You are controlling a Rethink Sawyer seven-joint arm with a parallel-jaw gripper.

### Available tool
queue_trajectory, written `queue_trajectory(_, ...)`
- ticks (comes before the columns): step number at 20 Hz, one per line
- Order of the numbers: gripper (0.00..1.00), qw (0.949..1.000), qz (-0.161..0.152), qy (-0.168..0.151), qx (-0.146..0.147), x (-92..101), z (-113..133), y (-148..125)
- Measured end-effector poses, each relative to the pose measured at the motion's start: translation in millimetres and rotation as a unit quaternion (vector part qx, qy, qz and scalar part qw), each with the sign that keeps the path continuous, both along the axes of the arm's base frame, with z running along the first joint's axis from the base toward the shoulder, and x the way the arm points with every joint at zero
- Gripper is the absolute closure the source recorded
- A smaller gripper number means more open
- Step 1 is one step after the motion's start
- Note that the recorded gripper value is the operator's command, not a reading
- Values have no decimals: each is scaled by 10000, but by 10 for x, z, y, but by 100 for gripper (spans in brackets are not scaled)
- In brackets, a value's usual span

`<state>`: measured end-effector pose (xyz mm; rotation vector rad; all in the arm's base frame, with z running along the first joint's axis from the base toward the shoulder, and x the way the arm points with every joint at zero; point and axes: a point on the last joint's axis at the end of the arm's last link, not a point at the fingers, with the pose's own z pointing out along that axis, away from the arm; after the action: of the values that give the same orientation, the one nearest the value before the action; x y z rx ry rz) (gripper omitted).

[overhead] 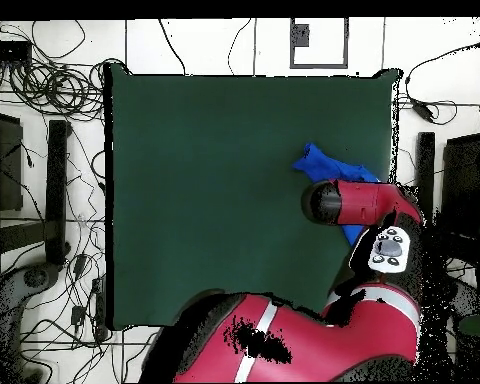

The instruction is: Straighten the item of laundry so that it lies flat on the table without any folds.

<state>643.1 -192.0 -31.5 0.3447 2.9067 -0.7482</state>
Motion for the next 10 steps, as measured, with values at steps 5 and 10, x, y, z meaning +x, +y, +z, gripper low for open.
queue_trajectory(5,0,10000,35,17,-23,-9,-1,-15)
queue_trajectory(10,0,9999,120,8,-65,-7,1,-33)
